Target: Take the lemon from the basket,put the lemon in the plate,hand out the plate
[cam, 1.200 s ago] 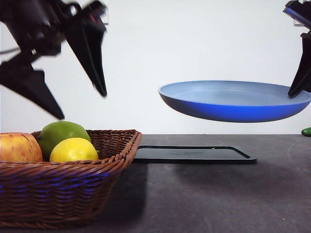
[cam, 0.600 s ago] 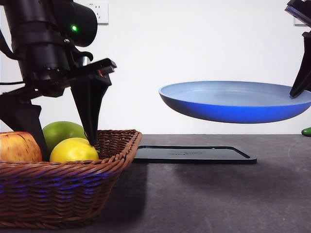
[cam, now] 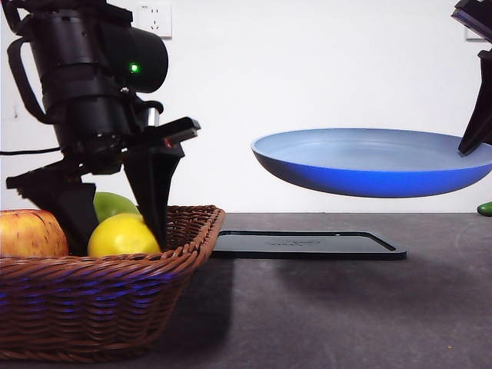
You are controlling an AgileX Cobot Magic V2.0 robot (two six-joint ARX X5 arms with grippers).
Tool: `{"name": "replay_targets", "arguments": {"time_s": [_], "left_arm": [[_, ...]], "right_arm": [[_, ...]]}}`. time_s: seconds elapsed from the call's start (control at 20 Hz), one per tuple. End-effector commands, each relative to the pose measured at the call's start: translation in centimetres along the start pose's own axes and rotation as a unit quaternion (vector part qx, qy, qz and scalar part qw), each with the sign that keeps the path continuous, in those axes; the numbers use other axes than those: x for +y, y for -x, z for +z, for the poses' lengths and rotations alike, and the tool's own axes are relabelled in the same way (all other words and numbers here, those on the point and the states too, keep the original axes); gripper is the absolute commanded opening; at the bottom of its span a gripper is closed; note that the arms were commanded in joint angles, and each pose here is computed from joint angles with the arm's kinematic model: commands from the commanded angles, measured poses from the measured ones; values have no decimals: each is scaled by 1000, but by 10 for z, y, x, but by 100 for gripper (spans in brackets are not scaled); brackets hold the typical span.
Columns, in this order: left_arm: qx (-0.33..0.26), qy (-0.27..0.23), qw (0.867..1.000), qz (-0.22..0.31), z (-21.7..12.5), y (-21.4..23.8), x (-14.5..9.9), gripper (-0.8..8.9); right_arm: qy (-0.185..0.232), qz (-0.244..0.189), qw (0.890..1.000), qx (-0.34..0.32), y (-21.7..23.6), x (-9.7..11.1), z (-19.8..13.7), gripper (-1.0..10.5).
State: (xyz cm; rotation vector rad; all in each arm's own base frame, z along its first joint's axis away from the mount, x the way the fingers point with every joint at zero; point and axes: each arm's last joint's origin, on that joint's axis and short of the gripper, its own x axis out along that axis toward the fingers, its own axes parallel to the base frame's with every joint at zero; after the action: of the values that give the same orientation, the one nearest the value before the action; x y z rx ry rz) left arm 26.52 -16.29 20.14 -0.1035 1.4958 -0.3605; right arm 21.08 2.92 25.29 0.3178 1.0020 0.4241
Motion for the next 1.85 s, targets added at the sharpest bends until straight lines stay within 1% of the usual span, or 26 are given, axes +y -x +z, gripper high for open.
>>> {"name": "replay_targets", "arguments": {"time_s": [0.05,0.15,0.25,0.3,0.35,0.4,0.45,0.55,0.6,0.75,0.85,0.95,1.1,1.2,1.35,1.5,1.65,1.7,1.85], "left_arm": [[-29,-34,999,-11,14,20,-12,148],[-63,-55,996,-26,25,54,-26,148],[-103,-82,990,-52,31,86,-48,148],[-117,-101,985,-80,32,97,-61,148],[-133,-131,976,-111,30,101,-78,148],[-143,-156,969,-127,26,100,-93,148],[-148,-178,964,-131,20,97,-107,148],[-156,-221,955,-119,9,87,-131,148],[-160,-235,952,-112,3,82,-142,148],[-163,-283,941,-83,-9,66,-163,148],[-150,-289,943,-71,-10,53,-169,154],[-139,-288,945,-65,-9,46,-168,159],[-130,-288,947,-62,-8,42,-168,238],[-129,-297,944,-60,-8,42,-167,289],[-127,-298,944,-60,-9,42,-167,362],[-125,-299,944,-62,-9,42,-167,365],[-124,-305,942,-69,-9,42,-168,365],[-126,-309,940,-70,-9,42,-168,363],[-138,-301,941,-70,-6,57,-162,363]], "right_arm": [[7,-5,1000,-10,1,1,5,3],[6,-33,999,-13,1,-1,5,3],[0,-37,999,-13,1,-1,5,3],[-10,-36,999,-10,0,-1,5,3],[-21,-32,999,0,-4,-2,5,3],[-25,-31,999,13,-8,-1,4,3],[-27,-27,999,28,-12,-1,2,3],[-31,10,998,50,-17,1,1,3],[-31,24,998,56,-18,3,1,3],[-23,40,997,67,-21,8,-1,3],[-22,41,996,79,-22,11,-4,3],[-19,43,996,82,-22,13,-5,3],[-17,44,995,83,-23,14,-5,3],[-17,44,995,83,-23,14,-5,3],[-17,44,995,83,-23,14,-5,3],[-23,45,995,83,-23,14,-5,3],[-26,68,994,86,-22,15,-5,3],[-26,67,994,85,-23,15,-4,3],[-35,67,995,71,-23,15,-1,3]]}}
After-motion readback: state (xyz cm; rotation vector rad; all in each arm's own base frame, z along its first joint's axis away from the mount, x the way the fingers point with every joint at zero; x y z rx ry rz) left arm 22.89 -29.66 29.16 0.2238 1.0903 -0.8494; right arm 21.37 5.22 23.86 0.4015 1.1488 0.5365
